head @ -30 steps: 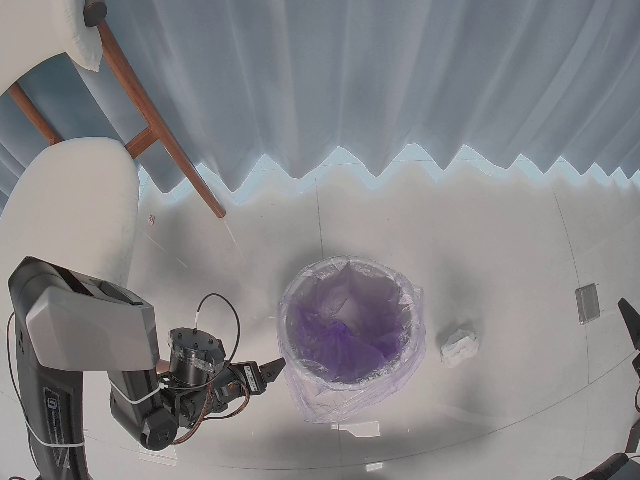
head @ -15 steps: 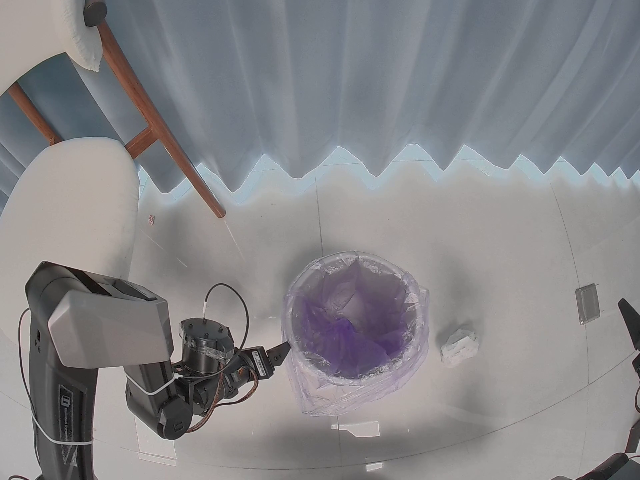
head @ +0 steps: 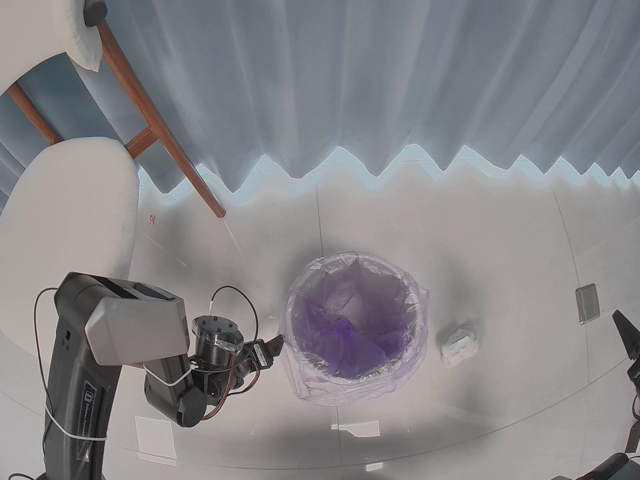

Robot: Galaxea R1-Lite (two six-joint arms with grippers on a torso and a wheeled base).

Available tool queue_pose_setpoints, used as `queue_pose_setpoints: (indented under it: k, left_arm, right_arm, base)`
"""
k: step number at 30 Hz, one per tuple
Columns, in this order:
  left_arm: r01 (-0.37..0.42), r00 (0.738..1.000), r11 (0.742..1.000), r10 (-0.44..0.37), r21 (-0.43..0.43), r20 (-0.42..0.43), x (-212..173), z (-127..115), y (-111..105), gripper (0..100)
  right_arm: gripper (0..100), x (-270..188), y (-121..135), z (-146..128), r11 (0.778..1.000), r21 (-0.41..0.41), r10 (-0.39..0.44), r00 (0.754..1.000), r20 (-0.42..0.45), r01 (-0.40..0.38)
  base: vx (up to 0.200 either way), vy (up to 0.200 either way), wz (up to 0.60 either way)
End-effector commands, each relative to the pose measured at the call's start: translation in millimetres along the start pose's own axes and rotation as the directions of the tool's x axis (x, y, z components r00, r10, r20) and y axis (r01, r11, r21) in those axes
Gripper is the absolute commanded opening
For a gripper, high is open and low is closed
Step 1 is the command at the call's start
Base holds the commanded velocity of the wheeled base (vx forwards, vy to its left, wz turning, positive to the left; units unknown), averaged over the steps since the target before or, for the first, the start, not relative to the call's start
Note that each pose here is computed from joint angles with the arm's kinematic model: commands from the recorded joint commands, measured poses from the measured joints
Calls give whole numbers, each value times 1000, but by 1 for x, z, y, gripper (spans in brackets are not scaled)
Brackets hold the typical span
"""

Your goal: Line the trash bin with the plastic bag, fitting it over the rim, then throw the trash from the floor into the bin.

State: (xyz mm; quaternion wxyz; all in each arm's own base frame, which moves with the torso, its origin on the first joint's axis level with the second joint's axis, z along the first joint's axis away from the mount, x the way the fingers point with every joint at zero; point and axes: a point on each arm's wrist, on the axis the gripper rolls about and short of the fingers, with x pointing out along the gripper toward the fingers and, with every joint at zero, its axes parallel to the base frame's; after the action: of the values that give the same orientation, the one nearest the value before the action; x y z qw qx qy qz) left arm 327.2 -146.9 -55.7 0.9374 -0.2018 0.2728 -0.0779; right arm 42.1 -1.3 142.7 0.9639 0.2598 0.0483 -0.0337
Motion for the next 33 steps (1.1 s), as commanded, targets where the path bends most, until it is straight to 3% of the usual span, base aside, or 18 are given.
queue_pose_setpoints:
  k: [1,6,11,15,21,24,28,33]
  left_arm:
    - [-19,1000,1000,19,11,-24,13,-14,5,100]
    - [-53,998,998,53,21,-31,19,-15,5,100]
    - [-138,989,989,141,53,-46,22,-14,5,100]
    - [-130,990,986,135,109,-43,22,-14,4,100]
    - [-66,998,991,68,115,-15,12,-18,-7,100]
    - [-39,999,993,38,114,10,-1,-16,-12,100]
    - [-41,999,992,44,123,-19,-31,-18,-9,100]
    - [-15,1000,993,14,114,16,-91,-11,-3,100]
  right_arm:
    - [100,-2,0,0,1000,-9,2,1000,3,-2]
    - [100,-3,0,-1,1000,-11,5,1000,8,-5]
    - [100,-5,-1,-2,1000,-25,5,1000,8,-5]
    - [100,-6,-2,-4,1000,-30,-4,1000,-8,4]
    - [100,-10,-4,-7,1000,-30,-8,1000,-14,8]
    - [100,-12,-4,-7,999,-31,-8,1000,-16,7]
    - [100,-12,-4,-6,1000,-30,-7,1000,-18,7]
    - [100,-8,2,3,1000,-11,3,1000,-23,-3]
  base:
    - [0,0,0]
    - [0,0,0]
    - [0,0,0]
    - [0,0,0]
    - [0,0,0]
    - [0,0,0]
    - [0,0,0]
    - [0,0,0]
